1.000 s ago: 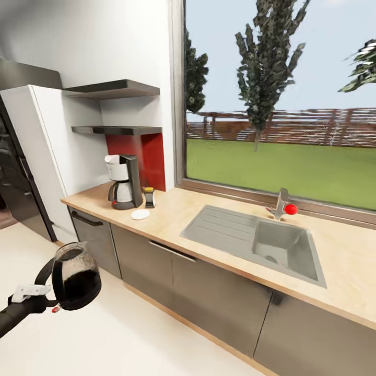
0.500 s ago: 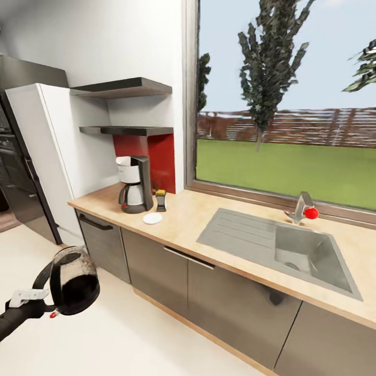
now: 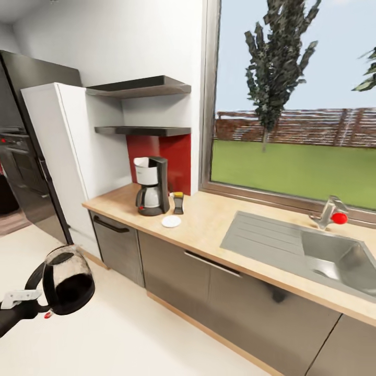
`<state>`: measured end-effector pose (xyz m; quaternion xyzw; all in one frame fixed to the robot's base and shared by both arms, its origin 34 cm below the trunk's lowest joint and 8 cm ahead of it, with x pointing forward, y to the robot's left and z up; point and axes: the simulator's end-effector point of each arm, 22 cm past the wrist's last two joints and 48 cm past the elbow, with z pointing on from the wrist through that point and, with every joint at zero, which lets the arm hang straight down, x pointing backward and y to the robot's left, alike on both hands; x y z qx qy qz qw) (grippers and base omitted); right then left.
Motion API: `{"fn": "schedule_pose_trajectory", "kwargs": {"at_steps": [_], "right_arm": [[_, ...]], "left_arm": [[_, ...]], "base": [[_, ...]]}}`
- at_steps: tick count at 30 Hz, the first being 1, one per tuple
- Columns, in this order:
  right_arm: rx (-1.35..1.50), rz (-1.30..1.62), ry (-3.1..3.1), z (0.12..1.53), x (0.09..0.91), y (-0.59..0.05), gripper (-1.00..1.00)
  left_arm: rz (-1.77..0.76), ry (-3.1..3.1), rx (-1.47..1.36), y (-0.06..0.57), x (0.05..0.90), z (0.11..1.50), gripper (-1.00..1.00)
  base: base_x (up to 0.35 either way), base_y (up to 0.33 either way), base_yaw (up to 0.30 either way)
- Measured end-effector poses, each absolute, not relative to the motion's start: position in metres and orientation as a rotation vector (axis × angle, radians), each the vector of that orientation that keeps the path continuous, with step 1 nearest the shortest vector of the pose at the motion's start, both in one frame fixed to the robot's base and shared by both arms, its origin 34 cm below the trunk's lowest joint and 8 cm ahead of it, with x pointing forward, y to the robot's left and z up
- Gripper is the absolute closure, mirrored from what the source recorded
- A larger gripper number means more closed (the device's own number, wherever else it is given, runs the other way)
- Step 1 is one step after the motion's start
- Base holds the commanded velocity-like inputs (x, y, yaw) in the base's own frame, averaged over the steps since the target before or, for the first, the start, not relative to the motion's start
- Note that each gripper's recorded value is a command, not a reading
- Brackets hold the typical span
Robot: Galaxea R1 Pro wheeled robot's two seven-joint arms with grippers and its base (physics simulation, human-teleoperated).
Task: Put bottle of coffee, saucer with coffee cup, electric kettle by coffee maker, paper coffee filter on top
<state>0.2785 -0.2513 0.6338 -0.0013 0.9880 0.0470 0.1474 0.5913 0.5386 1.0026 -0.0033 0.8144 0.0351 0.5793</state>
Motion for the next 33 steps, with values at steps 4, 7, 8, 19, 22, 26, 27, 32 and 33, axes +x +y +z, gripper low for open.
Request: {"fn": "schedule_pose_trajectory", "kwargs": {"at_steps": [4,7,8,19,22,26,27,32,33], "right_arm": [[-0.004,0.135,2.842,0.6338,0.2785,-0.2513,-1.00],[-0.004,0.136,2.842,0.6338,0.2785,-0.2513,-1.00],[-0.004,0.136,2.842,0.6338,0.2785,-0.2512,-1.00],[-0.005,0.136,2.841,0.6339,0.2786,-0.2512,-1.00],[-0.006,0.135,2.841,0.6339,0.2787,-0.2512,-1.00],[-0.006,0.136,2.841,0.6339,0.2787,-0.2512,-1.00],[-0.006,0.136,2.841,0.6339,0.2787,-0.2512,-1.00],[-0.009,0.140,2.843,0.6337,0.2777,-0.2494,-1.00],[-0.010,0.140,2.844,0.6337,0.2777,-0.2490,-1.00]], "left_arm": [[0.083,1.903,-0.007,0.5387,0.5913,1.0028,1.00],[0.083,1.903,-0.007,0.5389,0.5913,1.0030,1.00],[0.083,1.903,-0.007,0.5389,0.5913,1.0030,1.00],[0.083,1.903,-0.007,0.5386,0.5913,1.0029,1.00],[0.083,1.903,-0.007,0.5386,0.5913,1.0029,1.00],[0.083,1.902,-0.007,0.5386,0.5914,1.0031,1.00],[0.083,1.902,-0.007,0.5386,0.5913,1.0031,1.00],[0.083,1.902,-0.007,0.5386,0.5913,1.0030,1.00],[0.083,1.902,-0.007,0.5386,0.5913,1.0030,1.00]], "base": [[0.149,0.334,0.259],[0.172,0.322,0.152],[0.178,0.318,0.058],[0.220,0.285,0.010],[0.236,0.271,0.000],[0.236,0.271,0.000],[0.236,0.271,0.000],[0.236,0.271,0.000],[0.236,0.271,0.000]]}}
